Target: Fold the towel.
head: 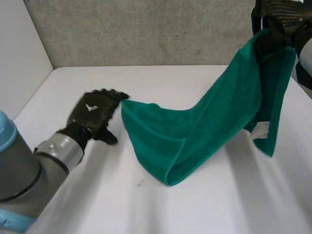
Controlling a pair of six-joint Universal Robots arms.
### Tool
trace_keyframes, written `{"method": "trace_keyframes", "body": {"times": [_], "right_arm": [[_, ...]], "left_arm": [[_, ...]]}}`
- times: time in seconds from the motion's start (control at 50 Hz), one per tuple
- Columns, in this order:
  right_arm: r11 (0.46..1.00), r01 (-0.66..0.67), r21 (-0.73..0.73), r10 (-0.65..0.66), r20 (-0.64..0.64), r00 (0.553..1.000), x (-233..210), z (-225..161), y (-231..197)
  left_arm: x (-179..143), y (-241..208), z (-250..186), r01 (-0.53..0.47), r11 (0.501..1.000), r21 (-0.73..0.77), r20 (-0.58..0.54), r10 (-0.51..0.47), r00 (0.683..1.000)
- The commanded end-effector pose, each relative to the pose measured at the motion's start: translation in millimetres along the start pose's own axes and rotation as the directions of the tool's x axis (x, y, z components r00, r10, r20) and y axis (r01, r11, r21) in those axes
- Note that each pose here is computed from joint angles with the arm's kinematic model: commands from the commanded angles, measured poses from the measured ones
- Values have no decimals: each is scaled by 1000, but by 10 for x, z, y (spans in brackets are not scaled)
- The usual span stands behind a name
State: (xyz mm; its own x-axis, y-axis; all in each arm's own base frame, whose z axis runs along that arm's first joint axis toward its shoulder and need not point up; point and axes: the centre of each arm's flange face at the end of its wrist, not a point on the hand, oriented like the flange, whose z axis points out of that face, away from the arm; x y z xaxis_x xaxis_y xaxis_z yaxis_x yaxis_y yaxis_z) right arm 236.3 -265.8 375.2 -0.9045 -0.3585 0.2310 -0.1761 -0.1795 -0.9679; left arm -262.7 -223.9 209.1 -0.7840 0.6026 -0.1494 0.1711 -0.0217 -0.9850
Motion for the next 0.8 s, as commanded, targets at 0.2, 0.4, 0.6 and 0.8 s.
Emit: {"method": "trace_keyframes", "body": {"times": [0.2, 0.4, 0.6, 0.8], "right_arm": [[999, -28, 37, 28, 12, 1000, -25, -41, -116], [997, -36, 64, 36, 11, 999, -14, -122, -224], [997, -36, 73, 36, 9, 999, -16, -125, -248], [998, -34, 60, 34, 5, 999, -6, -114, -205]], "left_arm": [[726, 452, -21, -196, 980, -24, -359, 175, 917], [908, 714, 207, -213, 975, -59, -372, 177, 911], [892, 748, 339, -197, 977, -78, -316, 163, 935], [826, 700, 401, -183, 980, -73, -269, 157, 950]]}}
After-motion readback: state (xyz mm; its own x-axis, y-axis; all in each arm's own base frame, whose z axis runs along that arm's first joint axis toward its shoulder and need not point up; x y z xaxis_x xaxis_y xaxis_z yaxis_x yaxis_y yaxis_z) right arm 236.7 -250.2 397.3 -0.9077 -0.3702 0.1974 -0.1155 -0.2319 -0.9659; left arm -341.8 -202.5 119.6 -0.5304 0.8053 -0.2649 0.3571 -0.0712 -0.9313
